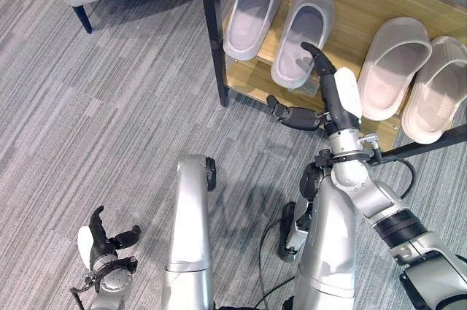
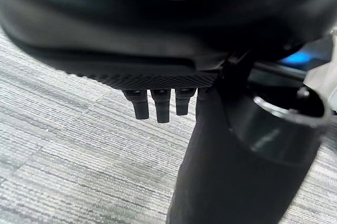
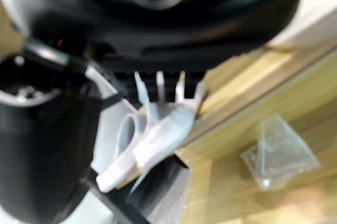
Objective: Arrange the slippers neatly on the shoe rack.
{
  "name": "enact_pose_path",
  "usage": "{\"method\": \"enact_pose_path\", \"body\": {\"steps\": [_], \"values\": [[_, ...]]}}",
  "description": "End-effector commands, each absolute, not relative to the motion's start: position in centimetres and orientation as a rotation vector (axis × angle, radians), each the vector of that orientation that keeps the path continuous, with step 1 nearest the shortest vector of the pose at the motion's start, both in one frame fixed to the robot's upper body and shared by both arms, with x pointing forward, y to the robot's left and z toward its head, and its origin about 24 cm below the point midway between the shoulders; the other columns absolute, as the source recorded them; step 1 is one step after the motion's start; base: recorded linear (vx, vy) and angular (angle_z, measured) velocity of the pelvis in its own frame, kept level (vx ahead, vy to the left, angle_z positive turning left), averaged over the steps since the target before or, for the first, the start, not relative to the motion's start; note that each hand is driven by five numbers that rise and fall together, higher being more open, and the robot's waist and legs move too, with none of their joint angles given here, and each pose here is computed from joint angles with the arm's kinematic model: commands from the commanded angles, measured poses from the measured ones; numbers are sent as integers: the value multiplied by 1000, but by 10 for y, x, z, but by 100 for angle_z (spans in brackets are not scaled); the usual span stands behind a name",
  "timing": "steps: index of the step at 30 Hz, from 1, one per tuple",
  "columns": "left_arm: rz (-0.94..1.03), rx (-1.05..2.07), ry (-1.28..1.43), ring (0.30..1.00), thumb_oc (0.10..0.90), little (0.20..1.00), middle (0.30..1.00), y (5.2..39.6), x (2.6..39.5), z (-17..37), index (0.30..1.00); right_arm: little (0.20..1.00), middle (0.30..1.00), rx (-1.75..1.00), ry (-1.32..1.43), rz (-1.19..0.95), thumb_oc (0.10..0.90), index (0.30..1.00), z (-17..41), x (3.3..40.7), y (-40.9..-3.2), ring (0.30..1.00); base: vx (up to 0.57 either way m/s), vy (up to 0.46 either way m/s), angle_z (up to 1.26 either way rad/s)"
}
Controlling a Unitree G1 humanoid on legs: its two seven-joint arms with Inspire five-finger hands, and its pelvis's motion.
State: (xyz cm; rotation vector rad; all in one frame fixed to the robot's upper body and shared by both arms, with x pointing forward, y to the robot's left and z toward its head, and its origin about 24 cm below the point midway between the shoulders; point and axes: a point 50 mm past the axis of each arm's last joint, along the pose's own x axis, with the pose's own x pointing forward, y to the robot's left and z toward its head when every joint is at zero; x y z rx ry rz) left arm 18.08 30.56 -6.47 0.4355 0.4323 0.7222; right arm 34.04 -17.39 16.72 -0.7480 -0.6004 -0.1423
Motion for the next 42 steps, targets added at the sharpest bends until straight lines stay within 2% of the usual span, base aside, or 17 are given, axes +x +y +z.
{"method": "enact_pose_path", "body": {"steps": [1,12,27,34,37,42], "values": [[772,522,404,900,800,900,900,321,171,-58,900,900,900,-580,-785,-106,800,900,210,336,-151,900,0,0,0],[761,524,411,900,800,900,900,321,175,-58,900,900,900,-484,-742,-76,800,900,209,347,-136,900,0,0,0],[750,543,402,900,800,900,900,324,180,-55,900,900,900,-550,-765,-11,800,900,222,358,-104,900,0,0,0],[758,531,416,900,800,900,900,322,178,-58,900,900,900,-656,-822,-118,800,900,222,351,-122,900,0,0,0],[744,604,427,900,800,900,900,325,175,-58,900,900,900,-619,-880,-221,800,900,225,337,-144,900,0,0,0],[715,669,425,900,800,900,900,325,176,-57,900,900,900,-568,-925,-324,800,900,227,326,-159,900,1,-4,3]]}}
